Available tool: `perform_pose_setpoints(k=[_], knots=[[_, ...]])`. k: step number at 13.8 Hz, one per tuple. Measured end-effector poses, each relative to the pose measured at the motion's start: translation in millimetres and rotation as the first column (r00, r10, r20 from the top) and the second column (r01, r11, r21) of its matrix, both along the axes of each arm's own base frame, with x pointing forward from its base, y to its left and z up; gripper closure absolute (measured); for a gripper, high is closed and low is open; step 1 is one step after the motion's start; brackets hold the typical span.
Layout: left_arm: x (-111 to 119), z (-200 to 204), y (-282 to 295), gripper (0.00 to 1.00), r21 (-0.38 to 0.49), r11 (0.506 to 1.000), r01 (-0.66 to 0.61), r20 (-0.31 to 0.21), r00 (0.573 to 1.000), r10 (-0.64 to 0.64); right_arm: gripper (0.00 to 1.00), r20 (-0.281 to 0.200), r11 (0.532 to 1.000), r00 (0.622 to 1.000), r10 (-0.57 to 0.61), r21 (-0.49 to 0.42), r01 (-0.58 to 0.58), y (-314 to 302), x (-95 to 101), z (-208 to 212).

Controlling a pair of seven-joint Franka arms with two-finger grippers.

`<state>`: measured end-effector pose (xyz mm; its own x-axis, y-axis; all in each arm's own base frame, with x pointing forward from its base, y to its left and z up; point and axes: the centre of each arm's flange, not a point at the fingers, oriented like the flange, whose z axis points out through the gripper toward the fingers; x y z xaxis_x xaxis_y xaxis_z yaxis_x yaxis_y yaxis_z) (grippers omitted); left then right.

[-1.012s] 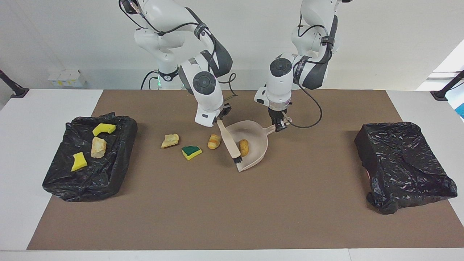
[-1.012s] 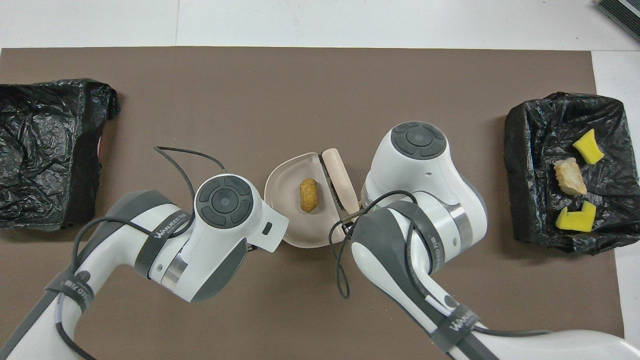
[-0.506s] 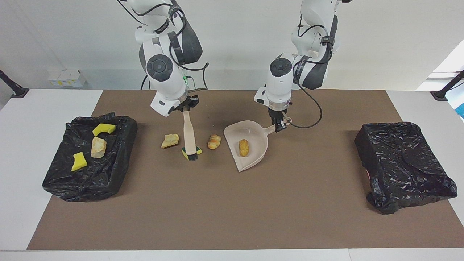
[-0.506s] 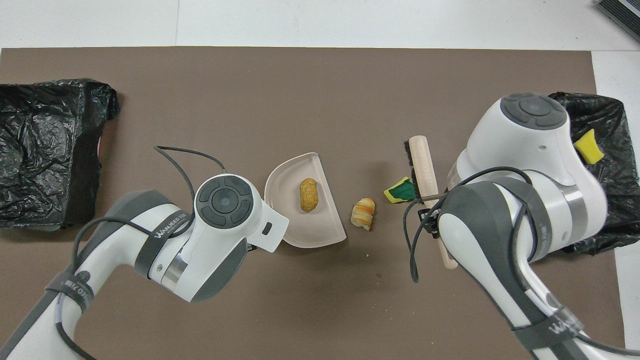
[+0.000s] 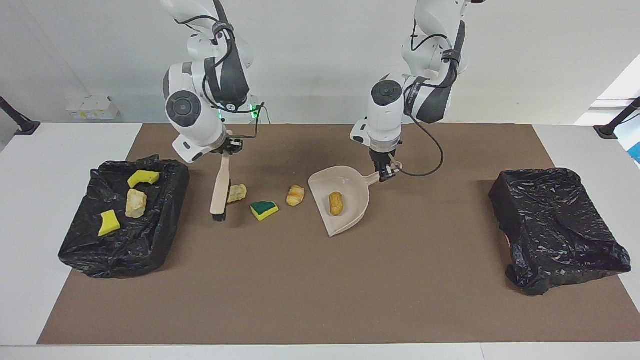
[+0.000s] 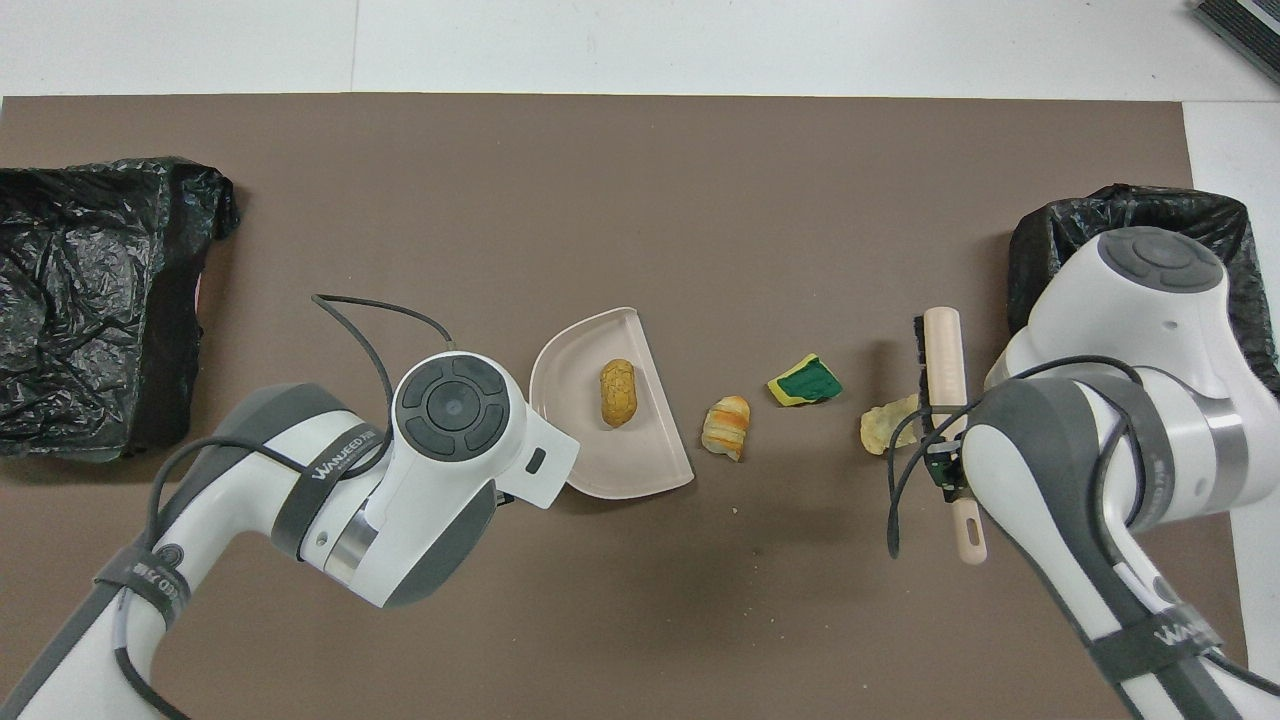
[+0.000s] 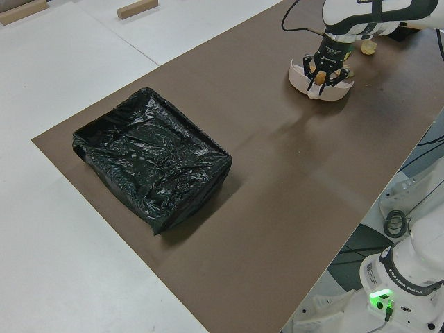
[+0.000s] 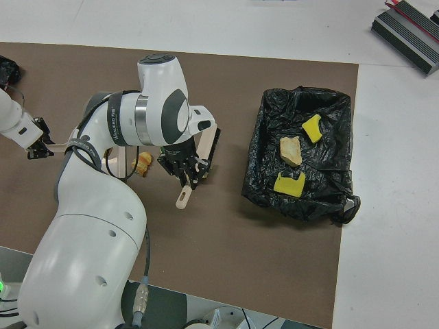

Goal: Sweep and dump trash in bin
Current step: 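Move the brush with the right gripper beyond the remaining sponge and bread, then sweep the sponge and bread into the dustpan with the right gripper's brush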

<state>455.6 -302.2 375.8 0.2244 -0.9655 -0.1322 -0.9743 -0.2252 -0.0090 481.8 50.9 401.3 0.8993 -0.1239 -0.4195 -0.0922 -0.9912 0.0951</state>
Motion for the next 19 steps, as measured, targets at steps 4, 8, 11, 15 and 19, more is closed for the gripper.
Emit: perform_pose_setpoints(k=[4,8,11,15,19], knots=[[-7.9,-1.4,3.0,0.67,0.005,1.000,0.004,-0.006,1.000,-0.004,0.74,0.021,0.998,1.000,0.021,-0.053,-0.020,-4.1,-53.8,-26.7],[-8.6,-1.5,3.5,0.67,0.005,1.000,0.004,-0.006,1.000,-0.004,0.74,0.029,0.998,0.999,0.029,-0.059,-0.028,-5.1,-72.0,-56.5],[-8.9,-1.9,3.6,0.67,0.005,1.000,0.004,-0.007,1.000,-0.004,0.74,0.048,0.998,0.997,0.054,-0.036,-0.052,14.0,-67.9,-67.0],[-9.4,-2.3,4.0,0.67,0.006,1.000,0.004,-0.008,1.000,-0.004,0.74,0.062,0.995,0.994,0.088,0.031,-0.090,76.9,-58.3,-63.6],[-9.4,-2.4,4.6,0.67,0.006,1.000,0.003,-0.008,1.000,-0.003,0.74,0.076,0.985,0.989,0.129,0.110,-0.136,144.8,-47.2,-65.7]])
